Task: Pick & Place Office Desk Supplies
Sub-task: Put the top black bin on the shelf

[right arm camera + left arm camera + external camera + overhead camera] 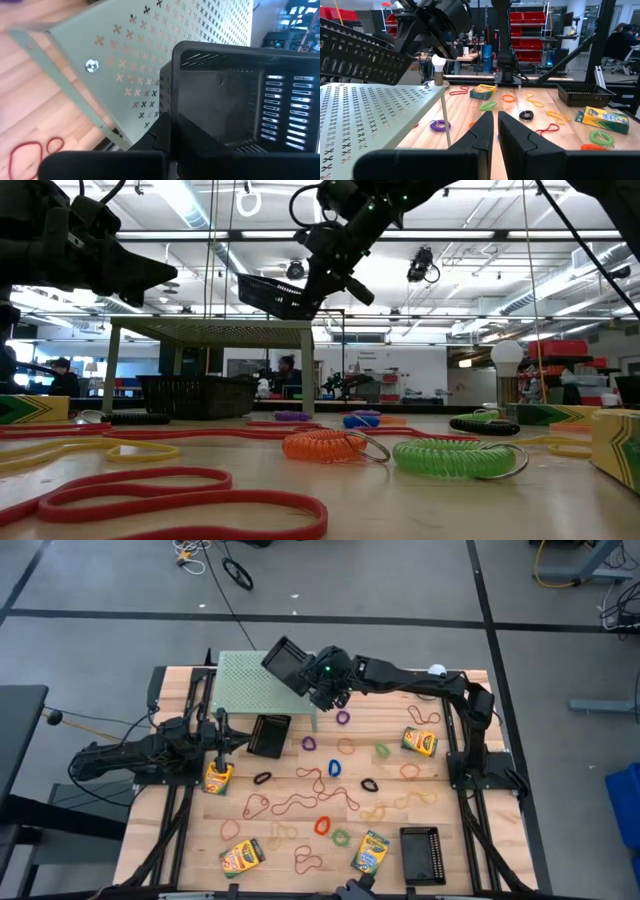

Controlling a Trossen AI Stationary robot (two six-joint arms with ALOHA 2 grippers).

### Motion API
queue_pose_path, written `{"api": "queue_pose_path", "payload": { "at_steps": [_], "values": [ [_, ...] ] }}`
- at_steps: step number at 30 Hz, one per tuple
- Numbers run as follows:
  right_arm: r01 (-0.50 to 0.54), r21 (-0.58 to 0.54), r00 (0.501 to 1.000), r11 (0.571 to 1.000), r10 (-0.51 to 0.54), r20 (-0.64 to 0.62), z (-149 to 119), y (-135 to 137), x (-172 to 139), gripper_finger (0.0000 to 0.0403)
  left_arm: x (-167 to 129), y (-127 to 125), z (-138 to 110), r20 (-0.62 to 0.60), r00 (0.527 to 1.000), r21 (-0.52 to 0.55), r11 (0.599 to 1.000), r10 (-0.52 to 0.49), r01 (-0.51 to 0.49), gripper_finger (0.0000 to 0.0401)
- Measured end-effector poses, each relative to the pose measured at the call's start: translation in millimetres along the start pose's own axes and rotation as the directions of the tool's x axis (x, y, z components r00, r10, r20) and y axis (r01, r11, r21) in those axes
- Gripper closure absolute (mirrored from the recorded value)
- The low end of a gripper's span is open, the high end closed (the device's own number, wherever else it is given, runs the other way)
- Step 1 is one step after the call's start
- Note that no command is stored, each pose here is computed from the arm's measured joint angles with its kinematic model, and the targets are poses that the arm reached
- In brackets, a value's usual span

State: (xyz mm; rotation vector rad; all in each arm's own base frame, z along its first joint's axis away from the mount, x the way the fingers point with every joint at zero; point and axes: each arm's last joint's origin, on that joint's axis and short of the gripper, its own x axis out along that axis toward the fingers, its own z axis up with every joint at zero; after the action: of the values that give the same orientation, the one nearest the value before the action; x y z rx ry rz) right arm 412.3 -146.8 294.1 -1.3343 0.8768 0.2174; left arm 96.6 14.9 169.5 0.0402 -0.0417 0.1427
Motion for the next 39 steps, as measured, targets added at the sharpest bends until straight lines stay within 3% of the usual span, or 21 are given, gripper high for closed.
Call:
{"api": "queue_pose_path", "payload": {
  "at_steps": [19, 34, 39],
  "values": [
    [0.020, 0.015, 0.999, 1.000, -0.020, 0.035, 1.1, -0.2, 1.7, 0.0360, 0.0, 0.0, 0.0, 0.000, 1.000, 0.000, 1.000, 0.000, 0.000, 0.0365],
    [0.010, 0.091, 0.998, 0.996, -0.016, 0.062, 1.9, 0.3, 1.8, 0.0359, 0.0, 0.0, 0.0, 0.000, 1.000, 0.000, 1.000, 0.000, 0.000, 0.0365],
    [0.005, 0.100, 0.998, 0.995, -0.011, 0.061, 1.9, 0.8, 1.9, 0.0341, 0.0, 0.0, 0.0, 0.000, 1.000, 0.000, 1.000, 0.000, 0.000, 0.0365]
  ]
}}
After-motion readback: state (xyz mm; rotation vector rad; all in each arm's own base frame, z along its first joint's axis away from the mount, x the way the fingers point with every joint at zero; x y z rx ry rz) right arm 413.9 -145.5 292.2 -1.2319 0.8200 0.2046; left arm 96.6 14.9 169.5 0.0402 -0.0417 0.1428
